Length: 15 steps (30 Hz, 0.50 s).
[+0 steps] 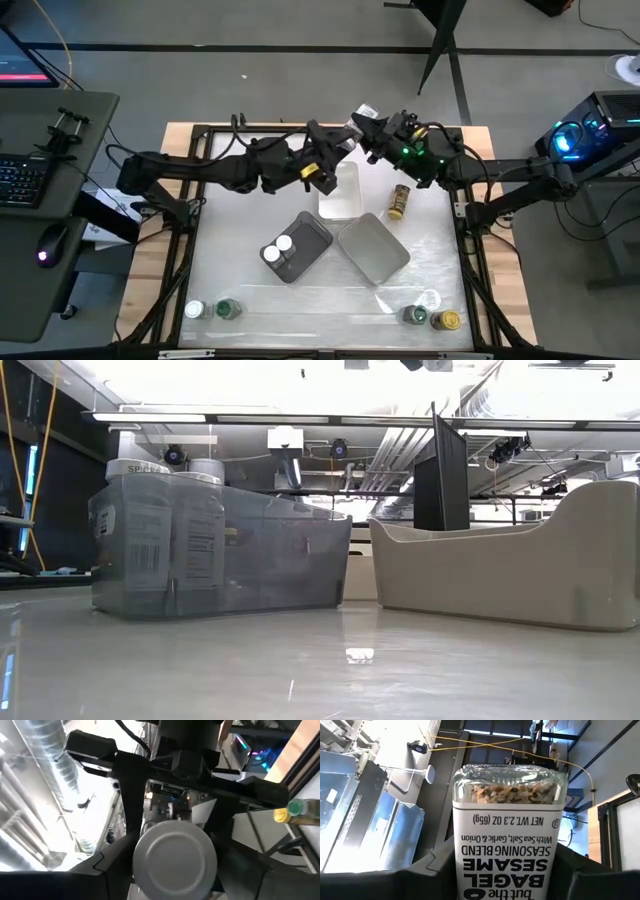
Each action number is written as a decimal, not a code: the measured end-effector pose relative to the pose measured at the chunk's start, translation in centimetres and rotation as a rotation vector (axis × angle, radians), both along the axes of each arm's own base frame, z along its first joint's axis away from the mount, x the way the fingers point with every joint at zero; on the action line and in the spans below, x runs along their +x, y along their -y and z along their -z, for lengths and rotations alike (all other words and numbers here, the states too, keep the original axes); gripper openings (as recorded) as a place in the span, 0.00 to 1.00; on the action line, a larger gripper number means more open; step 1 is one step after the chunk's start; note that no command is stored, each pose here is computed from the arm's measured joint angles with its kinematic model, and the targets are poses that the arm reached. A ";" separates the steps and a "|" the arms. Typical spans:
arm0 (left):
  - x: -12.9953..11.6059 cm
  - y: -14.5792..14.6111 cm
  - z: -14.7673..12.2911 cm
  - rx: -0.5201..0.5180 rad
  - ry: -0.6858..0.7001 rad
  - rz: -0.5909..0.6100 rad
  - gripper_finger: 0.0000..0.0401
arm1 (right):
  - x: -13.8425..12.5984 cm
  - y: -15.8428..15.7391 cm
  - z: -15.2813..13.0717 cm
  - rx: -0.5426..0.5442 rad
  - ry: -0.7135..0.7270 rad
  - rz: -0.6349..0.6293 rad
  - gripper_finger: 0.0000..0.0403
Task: Sort spices by type
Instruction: Put the white seasoning bottle into the black bin
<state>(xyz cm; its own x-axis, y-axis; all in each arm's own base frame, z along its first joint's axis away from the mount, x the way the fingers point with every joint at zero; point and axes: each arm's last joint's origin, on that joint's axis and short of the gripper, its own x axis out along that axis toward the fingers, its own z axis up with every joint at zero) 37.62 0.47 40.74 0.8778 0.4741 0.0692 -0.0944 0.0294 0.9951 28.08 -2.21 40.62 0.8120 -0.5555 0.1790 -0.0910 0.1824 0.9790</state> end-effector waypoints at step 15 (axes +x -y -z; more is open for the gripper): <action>0.9 -0.3 0.6 0.048 0.007 -0.062 0.43 | 0.0 0.0 0.2 -0.003 -0.019 0.017 0.48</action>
